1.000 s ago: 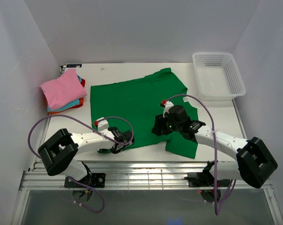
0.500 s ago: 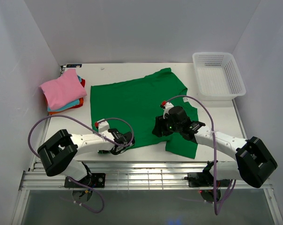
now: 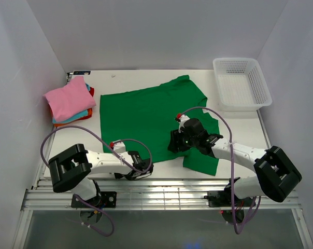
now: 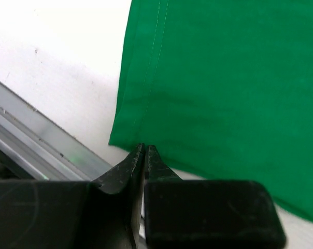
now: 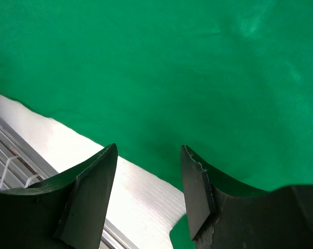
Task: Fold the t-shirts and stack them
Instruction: Flatten the tshirt out
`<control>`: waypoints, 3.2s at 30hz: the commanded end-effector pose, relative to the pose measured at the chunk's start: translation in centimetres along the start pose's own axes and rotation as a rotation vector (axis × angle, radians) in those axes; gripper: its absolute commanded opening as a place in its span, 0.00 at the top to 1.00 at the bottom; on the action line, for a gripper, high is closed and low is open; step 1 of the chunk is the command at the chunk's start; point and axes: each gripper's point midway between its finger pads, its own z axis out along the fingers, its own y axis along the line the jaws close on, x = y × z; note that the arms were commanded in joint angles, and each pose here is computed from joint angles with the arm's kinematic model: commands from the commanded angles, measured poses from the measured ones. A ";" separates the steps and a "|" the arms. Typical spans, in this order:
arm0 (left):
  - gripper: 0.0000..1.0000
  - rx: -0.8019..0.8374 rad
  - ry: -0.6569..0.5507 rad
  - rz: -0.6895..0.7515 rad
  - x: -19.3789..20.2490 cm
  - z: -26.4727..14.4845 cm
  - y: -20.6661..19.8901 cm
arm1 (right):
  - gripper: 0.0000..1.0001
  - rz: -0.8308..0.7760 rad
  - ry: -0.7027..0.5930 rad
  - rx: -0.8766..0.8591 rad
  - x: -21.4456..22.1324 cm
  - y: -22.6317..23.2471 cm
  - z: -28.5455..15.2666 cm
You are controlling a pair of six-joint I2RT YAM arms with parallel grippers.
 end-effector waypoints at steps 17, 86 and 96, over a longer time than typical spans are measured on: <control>0.72 0.133 -0.353 -0.218 -14.2 -6.2 -7.9 | 0.43 -0.050 -0.220 0.258 -10.6 -3.7 -2.6; 0.97 0.349 -0.281 -0.224 -39.6 21.5 -16.1 | 0.79 0.077 -0.133 0.490 -26.1 -26.7 5.7; 0.13 0.542 -0.440 -0.385 -42.7 9.4 -13.5 | 0.37 0.051 -0.440 0.440 -35.4 -26.2 5.0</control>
